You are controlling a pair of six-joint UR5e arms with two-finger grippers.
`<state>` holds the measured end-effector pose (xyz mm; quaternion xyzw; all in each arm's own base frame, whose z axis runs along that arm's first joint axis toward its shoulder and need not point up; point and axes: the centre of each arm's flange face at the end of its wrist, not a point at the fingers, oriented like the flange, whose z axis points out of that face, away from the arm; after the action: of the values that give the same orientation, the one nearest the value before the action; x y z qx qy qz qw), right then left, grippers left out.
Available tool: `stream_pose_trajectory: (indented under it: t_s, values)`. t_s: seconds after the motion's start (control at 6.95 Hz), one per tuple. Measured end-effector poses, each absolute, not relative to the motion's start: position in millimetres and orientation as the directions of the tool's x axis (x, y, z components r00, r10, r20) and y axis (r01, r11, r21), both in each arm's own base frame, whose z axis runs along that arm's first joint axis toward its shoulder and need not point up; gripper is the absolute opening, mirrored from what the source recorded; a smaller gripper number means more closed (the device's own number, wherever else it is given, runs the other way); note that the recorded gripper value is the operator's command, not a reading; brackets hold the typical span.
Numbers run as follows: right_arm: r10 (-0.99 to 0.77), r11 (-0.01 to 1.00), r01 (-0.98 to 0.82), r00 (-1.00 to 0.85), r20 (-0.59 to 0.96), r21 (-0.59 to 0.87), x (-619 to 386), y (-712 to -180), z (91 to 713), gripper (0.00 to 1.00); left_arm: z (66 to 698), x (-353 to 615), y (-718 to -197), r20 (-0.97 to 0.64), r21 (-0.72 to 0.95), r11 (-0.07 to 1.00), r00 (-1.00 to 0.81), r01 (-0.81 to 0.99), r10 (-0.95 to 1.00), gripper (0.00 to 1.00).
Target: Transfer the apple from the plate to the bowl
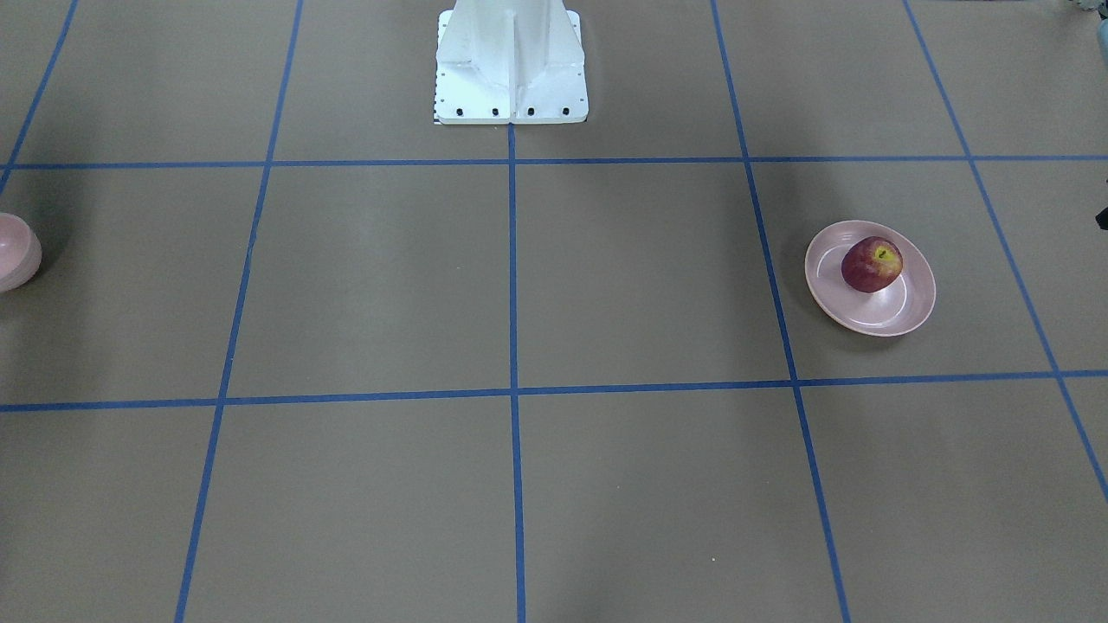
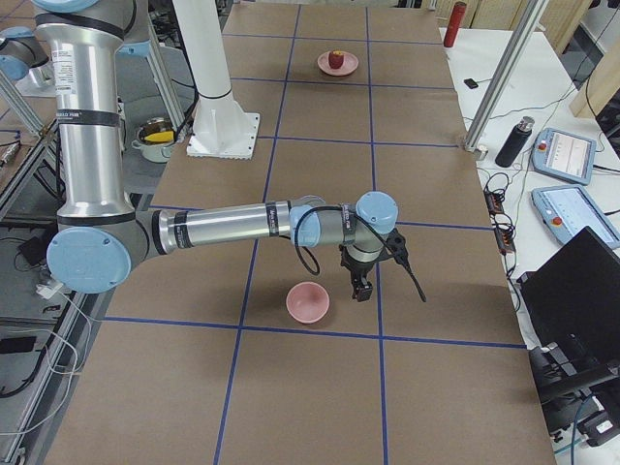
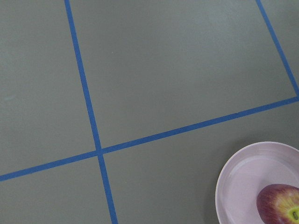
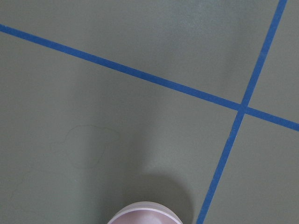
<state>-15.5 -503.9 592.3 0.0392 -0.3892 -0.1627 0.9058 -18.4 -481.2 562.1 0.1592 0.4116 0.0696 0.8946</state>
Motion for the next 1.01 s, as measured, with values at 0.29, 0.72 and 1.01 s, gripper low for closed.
stream_pose_trajectory:
  t_s: [0.29,0.72,1.01]
  values:
    - [-0.327,0.944,0.264,0.645,0.691,0.200,-15,-504,592,1.00,570,-19,-476,-0.718,0.330,0.944,0.651,0.007,0.245,0.98]
    - [-0.324,0.944,0.265,0.647,0.690,0.195,-16,-503,594,1.00,577,-19,-474,-0.720,0.319,0.948,0.652,0.007,0.237,0.98]
    - [-0.304,0.950,0.267,0.652,0.695,0.164,-16,-495,608,0.99,576,-19,-473,-0.720,0.318,0.948,0.652,0.008,0.236,0.98]
